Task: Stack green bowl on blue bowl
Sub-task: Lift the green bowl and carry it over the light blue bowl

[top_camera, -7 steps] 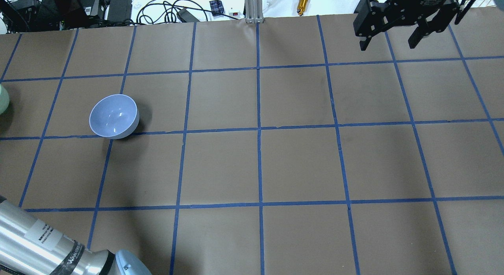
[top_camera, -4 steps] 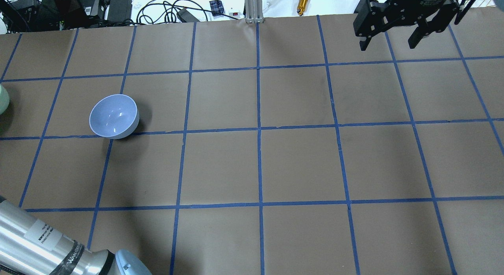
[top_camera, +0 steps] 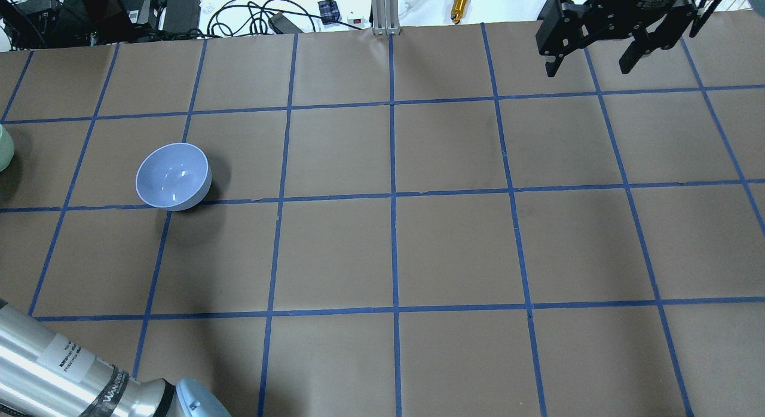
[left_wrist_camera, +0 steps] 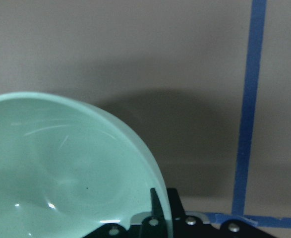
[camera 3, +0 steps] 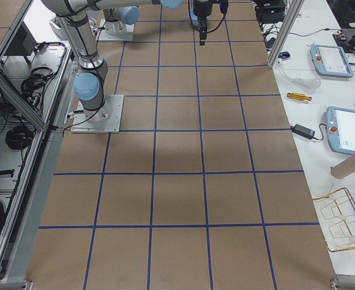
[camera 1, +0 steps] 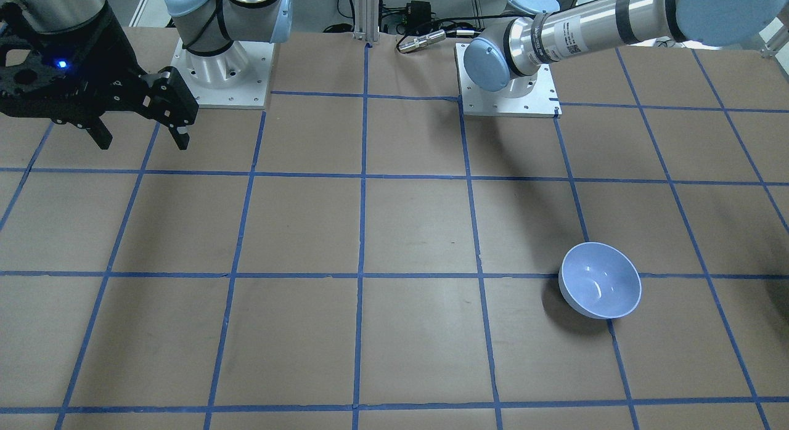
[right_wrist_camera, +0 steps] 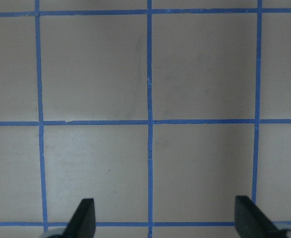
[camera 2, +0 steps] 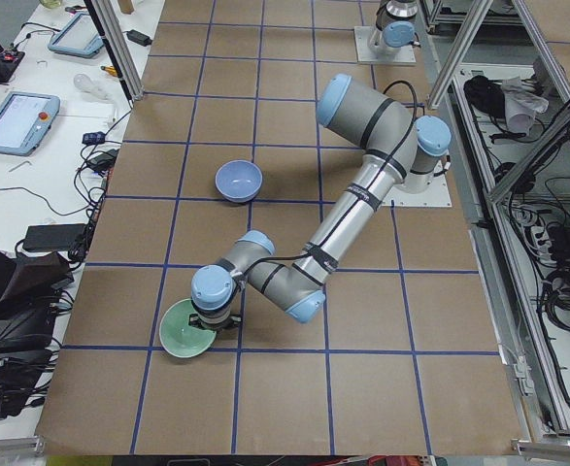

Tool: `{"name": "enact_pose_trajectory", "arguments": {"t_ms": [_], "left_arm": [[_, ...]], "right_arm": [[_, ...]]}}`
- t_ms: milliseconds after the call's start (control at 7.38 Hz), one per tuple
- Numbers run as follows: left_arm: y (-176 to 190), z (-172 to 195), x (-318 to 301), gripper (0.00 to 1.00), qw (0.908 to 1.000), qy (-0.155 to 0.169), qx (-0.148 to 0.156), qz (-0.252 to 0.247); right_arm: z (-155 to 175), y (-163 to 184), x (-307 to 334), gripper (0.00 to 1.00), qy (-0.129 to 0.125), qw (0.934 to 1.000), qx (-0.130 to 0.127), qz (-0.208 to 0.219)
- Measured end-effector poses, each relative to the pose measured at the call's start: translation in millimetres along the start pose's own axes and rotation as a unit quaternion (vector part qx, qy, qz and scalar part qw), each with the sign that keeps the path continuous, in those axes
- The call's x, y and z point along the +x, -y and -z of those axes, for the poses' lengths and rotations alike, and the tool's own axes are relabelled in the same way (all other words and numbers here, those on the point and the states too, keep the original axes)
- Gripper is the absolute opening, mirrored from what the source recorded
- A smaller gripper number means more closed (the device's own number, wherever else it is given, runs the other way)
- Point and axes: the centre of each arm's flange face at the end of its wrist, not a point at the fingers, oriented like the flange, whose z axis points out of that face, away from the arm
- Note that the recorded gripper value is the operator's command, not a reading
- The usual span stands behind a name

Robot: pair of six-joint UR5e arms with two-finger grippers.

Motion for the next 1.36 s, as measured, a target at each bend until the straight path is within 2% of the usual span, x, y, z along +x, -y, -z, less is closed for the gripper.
{"name": "enact_pose_trajectory", "arguments": {"t_ms": [407, 678, 1085, 1356], "left_arm": [[108, 92, 6, 0.00, 0.9996, -0.011, -0.014, 0.020], [206, 118, 22, 0.00, 0.9996, -0.010, -0.010, 0.026], [351, 113, 54, 0.00, 0.9988, -0.009, -0.003, 0.048], [419, 89, 80, 0.00, 0.9981, 0.018, -0.028, 0.052]], "right_arm": [[0, 0, 0, 1.00, 0.000, 1.0000, 0.000, -0.001], [0, 0, 0, 1.00, 0.000, 1.0000, 0.000, -0.001], [1, 0, 0, 1.00, 0.000, 1.0000, 0.001, -0.001], [1, 0, 0, 1.00, 0.000, 1.0000, 0.001, -0.001]]}}
